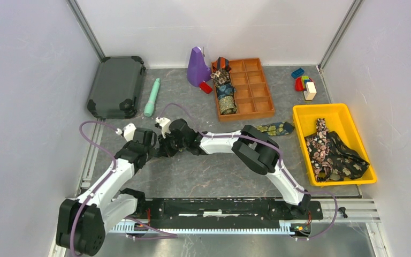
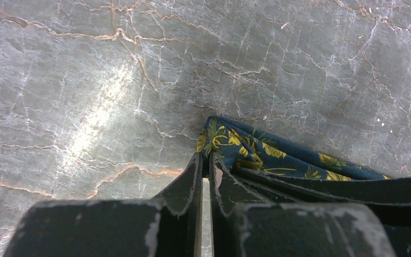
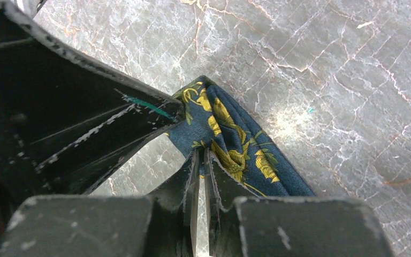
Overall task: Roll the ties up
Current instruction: Roll the tie at the center of the board.
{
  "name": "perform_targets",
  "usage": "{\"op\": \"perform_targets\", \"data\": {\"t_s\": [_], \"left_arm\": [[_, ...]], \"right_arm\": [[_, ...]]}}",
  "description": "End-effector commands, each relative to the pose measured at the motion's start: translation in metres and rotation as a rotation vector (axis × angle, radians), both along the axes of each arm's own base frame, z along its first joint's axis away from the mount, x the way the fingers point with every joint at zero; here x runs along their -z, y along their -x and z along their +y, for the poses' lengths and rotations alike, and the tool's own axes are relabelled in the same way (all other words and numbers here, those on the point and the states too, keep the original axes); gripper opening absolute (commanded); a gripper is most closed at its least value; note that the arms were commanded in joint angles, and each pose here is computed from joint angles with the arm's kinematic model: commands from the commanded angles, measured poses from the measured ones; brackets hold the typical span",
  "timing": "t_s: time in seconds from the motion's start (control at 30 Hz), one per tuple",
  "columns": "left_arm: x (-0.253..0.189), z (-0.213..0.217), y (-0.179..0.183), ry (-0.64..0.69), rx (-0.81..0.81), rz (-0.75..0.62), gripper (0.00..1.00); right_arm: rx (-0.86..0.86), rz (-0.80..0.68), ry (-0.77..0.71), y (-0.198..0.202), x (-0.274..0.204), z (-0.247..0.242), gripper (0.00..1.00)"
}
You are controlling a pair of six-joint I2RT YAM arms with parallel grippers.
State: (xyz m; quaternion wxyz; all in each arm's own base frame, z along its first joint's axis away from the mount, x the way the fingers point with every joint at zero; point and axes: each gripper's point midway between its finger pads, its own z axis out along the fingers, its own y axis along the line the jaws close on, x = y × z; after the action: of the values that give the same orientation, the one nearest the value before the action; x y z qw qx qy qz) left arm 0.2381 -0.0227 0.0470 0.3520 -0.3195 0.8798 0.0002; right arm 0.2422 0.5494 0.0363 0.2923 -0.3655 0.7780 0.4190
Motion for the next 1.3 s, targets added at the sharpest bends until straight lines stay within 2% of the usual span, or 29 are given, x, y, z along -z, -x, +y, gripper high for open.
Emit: {"op": "perform_targets", "data": {"t_s": [0.0, 0.33, 1.0, 1.27], "left_arm": [[-0.023, 0.005, -0.007, -0.016, -0.051, -0.059, 0.06], [-0.025, 0.008, 0.002, -0.018, -0.065, -0.063, 0.06], [-0.045, 0.0, -0.005, 0.004, -0.054, -0.093, 0.04], [-0.04, 0.0, -0.007, -0.007, -0.052, -0.077, 0.04]], "right_arm": [[0.029, -0.051, -0.019, -0.015, -0.009, 0.011, 0.12], [0.046, -0.067, -0.024, -0.02, -0.01, 0.013, 0.11], [0.014, -0.038, -0.112, -0.021, -0.018, 0.048, 0.1], [0.013, -0.031, -0.143, -0.022, -0.017, 0.051, 0.1]]}}
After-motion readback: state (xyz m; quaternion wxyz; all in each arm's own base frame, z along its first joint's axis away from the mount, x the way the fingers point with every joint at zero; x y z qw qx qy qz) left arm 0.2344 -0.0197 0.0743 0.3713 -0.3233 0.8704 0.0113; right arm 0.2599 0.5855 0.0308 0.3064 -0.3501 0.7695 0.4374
